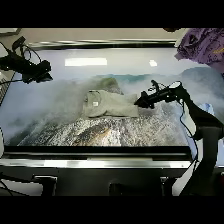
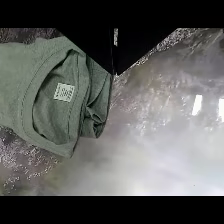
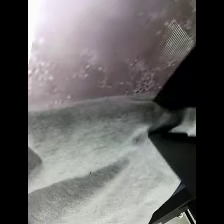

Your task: Fold the clothes and pants, and hang the long-sleeved shirts on hangers.

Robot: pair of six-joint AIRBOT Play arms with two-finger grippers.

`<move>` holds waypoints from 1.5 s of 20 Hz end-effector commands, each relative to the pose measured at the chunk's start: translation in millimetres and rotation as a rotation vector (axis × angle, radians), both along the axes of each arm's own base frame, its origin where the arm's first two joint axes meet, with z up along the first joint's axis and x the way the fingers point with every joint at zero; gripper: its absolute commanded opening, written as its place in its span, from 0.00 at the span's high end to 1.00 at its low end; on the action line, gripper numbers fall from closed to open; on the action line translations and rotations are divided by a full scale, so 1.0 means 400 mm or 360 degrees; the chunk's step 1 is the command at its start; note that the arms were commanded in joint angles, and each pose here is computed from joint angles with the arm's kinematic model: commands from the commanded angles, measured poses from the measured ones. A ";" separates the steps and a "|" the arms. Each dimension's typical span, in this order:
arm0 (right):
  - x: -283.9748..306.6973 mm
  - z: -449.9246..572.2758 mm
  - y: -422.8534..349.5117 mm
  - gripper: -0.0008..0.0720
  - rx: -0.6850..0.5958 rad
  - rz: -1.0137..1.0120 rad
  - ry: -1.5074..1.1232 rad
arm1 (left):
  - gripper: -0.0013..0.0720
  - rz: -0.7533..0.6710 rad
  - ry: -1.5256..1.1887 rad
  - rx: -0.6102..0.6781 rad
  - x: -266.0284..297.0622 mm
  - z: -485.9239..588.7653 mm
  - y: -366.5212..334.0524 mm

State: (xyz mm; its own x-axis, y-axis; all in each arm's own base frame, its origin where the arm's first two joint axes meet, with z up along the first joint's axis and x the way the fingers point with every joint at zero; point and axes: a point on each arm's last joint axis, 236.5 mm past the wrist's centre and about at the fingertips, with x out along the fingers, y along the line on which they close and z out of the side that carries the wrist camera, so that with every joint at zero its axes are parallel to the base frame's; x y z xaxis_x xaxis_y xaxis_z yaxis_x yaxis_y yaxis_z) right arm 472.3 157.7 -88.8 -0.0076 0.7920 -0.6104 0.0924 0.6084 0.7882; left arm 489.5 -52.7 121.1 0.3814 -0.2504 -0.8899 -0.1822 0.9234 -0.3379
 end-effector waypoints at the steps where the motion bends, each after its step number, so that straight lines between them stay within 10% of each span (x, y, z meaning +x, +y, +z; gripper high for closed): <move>1: -0.005 -0.002 0.042 0.91 0.0001 0.0026 -0.0003 | 0.96 0.0002 0.0001 0.0000 0.001 -0.001 0.001; 14: 0.262 0.432 -0.427 0.95 -0.0143 -0.0833 -0.0573 | 0.96 0.0002 0.0001 -0.0001 0.000 -0.001 0.001; 30: -0.006 0.701 -0.964 0.95 -0.0746 -0.1997 -0.0385 | 0.96 -0.0028 0.0123 0.0006 -0.044 -0.017 -0.001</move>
